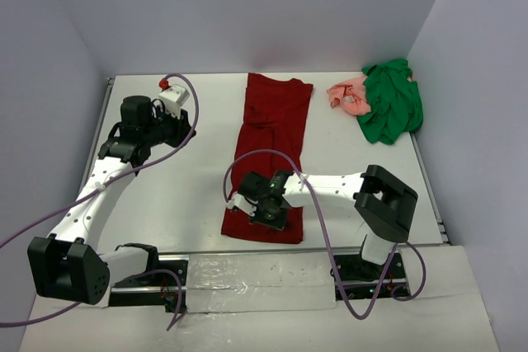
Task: Fold and stack the t-shirts
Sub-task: Grab the bottom of the folded rectangular tshirt with right arm
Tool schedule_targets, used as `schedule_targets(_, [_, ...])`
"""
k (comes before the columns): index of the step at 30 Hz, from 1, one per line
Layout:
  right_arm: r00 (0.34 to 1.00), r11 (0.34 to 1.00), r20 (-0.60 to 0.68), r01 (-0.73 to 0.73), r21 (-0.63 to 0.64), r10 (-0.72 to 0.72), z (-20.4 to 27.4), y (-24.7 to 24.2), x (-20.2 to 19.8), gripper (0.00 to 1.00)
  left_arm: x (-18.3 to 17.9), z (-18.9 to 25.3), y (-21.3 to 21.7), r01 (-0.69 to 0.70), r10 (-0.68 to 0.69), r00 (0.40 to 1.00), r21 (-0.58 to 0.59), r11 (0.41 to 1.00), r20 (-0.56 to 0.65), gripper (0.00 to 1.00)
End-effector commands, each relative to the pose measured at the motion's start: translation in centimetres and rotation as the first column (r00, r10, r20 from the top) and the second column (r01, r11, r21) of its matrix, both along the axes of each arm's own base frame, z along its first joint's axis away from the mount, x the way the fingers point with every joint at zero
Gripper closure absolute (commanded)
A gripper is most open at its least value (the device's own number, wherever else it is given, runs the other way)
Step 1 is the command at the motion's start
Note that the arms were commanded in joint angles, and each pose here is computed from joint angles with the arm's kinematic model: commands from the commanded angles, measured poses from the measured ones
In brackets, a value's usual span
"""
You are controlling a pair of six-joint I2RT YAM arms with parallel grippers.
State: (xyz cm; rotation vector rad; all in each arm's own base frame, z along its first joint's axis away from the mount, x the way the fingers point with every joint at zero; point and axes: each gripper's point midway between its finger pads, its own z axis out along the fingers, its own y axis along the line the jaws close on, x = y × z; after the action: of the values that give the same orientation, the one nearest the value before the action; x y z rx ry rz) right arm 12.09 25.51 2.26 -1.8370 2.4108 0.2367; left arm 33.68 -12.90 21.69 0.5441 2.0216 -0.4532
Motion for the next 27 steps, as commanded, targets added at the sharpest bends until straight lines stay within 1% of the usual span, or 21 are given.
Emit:
schedule_targets(1, [0.998,0.999,0.062,-0.002,0.047,-0.001,1.3,0.7,0.8,1.0,-0.3,0.7,-0.3,0.024,-0.024,1.0,-0.016,1.0,0.02,0.67])
schedule_targets(5, [0.995,0.999,0.1,0.006,0.052,-0.011,2.1,0.7,1.5,1.0,-0.4,0.5,-0.3,0.028,-0.027,1.0,-0.015,1.0,0.013,0.67])
schedule_targets(13, [0.983,0.994,0.176,0.027,0.104,-0.046,4.9,1.0,3.0,1.0,-0.3,0.3,-0.4,0.035,-0.035,0.999,-0.016,0.999,0.005,0.67])
schedule_targets(19, [0.978,0.988,0.199,0.023,0.15,-0.053,6.7,2.2,3.6,1.0,-0.2,0.0,-0.5,0.039,-0.039,0.999,-0.016,0.999,-0.006,0.67])
schedule_targets(27, [0.982,0.984,0.185,0.004,0.18,-0.038,7.5,4.2,3.9,1.0,0.0,-0.2,-0.6,0.042,-0.042,0.999,-0.013,0.999,-0.018,0.67])
